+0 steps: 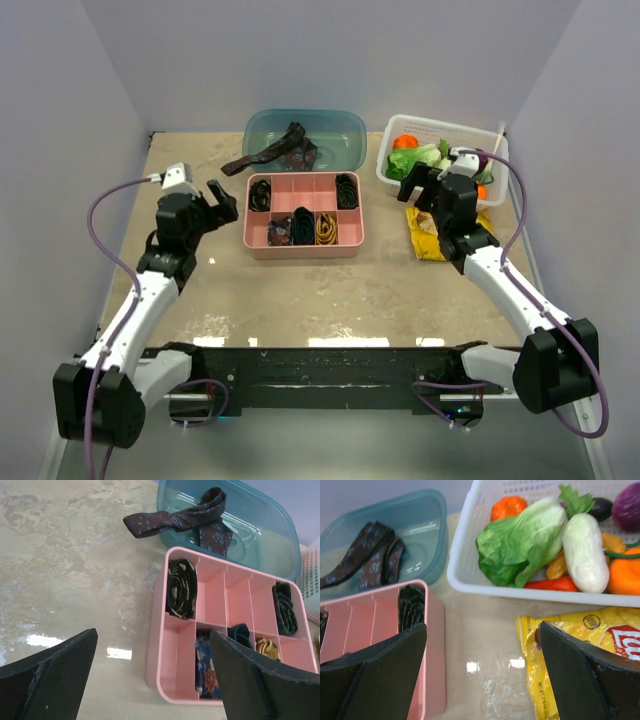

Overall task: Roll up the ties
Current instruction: Pick up the tie from the bin, then place the tie at the center of the board.

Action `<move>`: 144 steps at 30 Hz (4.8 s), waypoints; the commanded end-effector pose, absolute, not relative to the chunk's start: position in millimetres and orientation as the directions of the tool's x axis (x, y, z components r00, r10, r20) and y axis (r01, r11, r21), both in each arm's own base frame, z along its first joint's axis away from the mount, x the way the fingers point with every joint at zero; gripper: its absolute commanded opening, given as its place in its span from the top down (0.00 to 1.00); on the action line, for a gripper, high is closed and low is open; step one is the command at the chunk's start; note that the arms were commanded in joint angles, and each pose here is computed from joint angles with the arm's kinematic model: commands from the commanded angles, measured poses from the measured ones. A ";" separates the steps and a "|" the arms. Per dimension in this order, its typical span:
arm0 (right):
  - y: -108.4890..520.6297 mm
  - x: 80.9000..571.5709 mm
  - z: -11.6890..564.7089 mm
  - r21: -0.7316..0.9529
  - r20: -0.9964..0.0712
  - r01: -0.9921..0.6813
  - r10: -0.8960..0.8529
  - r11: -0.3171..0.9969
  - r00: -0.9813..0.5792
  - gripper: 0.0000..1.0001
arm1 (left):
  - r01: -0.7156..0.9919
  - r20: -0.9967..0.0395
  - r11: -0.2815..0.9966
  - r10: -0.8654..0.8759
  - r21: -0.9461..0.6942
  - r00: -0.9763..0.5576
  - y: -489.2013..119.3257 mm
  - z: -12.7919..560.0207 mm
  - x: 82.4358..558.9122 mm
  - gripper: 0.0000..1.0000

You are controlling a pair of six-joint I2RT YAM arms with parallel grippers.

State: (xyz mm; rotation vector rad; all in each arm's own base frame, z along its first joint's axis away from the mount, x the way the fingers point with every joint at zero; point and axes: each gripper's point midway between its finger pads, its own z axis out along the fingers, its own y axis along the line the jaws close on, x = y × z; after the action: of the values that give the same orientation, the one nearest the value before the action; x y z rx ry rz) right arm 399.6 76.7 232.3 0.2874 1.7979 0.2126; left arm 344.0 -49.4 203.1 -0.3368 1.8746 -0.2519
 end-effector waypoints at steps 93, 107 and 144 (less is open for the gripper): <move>393.1 429.3 217.7 0.936 -0.345 -0.251 0.496 0.247 -0.797 0.01 | 0.557 -0.837 0.707 -0.546 -0.436 0.037 -100.4 487.2 270.2 1.00; 412.9 467.8 197.8 0.971 -0.213 -0.110 0.562 0.211 -0.799 0.01 | 0.607 -0.850 0.706 -0.519 -0.366 0.091 -105.2 502.3 222.8 1.00; 475.0 503.0 160.1 0.994 -0.086 -0.039 0.533 0.098 -0.842 0.78 | 0.953 -0.847 0.302 -0.499 0.029 0.184 -163.0 552.4 73.9 1.00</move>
State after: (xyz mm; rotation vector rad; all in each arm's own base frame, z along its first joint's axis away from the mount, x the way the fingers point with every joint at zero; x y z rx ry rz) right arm 500.2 468.7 126.8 0.5427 2.0462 1.7002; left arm 118.0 -155.0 536.6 0.5161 0.9643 -1.0998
